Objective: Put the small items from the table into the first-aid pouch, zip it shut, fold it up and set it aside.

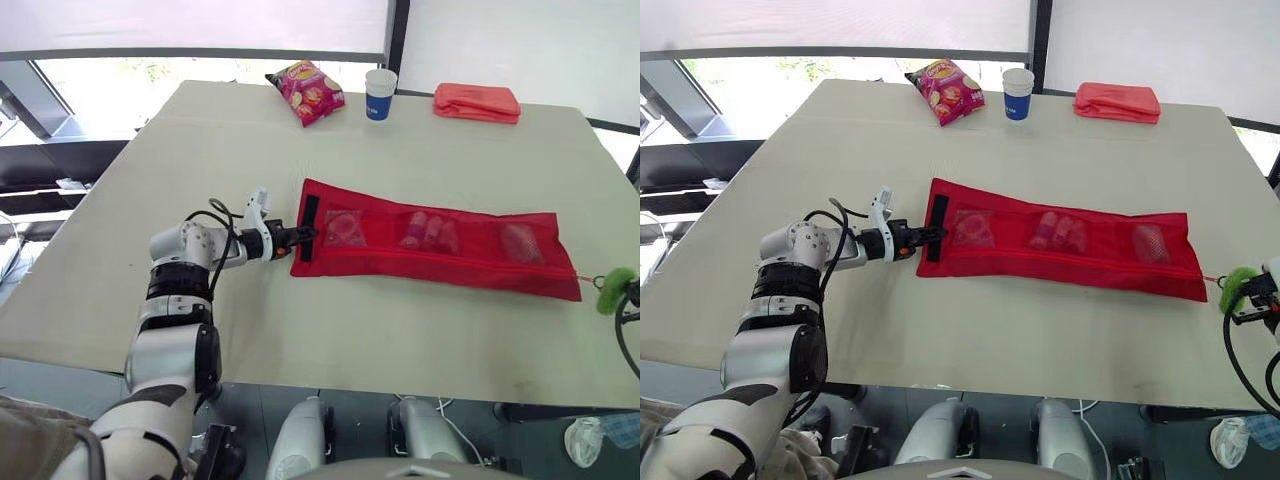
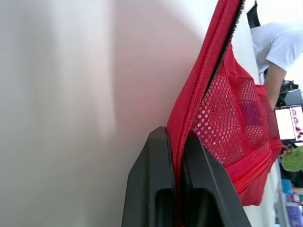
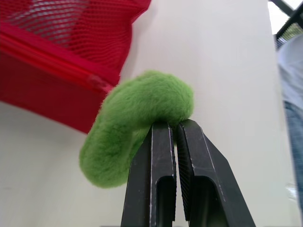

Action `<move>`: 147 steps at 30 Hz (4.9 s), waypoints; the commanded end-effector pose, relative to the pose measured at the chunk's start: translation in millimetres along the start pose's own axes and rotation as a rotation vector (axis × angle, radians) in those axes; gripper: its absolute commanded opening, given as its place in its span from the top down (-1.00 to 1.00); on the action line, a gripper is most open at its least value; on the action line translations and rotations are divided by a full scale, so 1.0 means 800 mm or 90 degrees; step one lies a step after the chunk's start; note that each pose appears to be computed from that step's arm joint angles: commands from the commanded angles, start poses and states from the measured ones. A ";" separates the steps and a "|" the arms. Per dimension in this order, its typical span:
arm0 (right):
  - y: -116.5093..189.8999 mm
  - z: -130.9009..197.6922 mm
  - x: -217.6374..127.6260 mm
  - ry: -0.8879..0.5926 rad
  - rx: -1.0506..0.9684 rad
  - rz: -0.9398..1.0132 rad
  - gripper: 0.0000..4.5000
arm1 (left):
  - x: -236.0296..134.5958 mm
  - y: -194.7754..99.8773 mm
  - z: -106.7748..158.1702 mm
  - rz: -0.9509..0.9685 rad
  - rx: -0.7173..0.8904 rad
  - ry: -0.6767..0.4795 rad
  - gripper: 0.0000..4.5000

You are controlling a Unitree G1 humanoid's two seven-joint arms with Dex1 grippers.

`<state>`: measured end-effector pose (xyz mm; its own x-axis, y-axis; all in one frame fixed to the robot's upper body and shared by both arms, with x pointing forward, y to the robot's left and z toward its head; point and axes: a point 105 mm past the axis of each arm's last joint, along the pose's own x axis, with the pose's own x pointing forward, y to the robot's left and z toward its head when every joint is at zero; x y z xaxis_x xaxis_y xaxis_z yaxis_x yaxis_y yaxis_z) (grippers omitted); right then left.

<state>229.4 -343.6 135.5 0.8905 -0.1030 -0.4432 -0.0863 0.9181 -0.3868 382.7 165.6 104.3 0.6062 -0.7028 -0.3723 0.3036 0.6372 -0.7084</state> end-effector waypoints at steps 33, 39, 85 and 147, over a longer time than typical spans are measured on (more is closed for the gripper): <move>0.065 -0.043 -0.018 0.052 -0.264 0.456 0.65 | -0.031 -0.176 -0.031 -0.415 0.539 -0.066 -0.83; 0.052 -0.019 -0.046 0.030 -0.036 0.439 -0.60 | -0.056 -0.198 -0.054 -0.531 0.601 -0.013 -0.83; 0.079 -0.024 0.044 -0.104 0.612 0.233 0.66 | -0.063 -0.221 -0.064 -0.548 0.633 -0.060 -0.83; 0.178 0.164 -0.050 -0.365 0.052 0.461 -0.97 | -0.077 -0.123 -0.060 -0.305 0.453 -0.111 -0.83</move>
<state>240.1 -157.4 192.2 0.7092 0.6949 -0.1192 -0.7022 0.7112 -0.0320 277.4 122.9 160.2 0.3555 -0.9347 -0.0055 0.9142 0.3489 -0.2062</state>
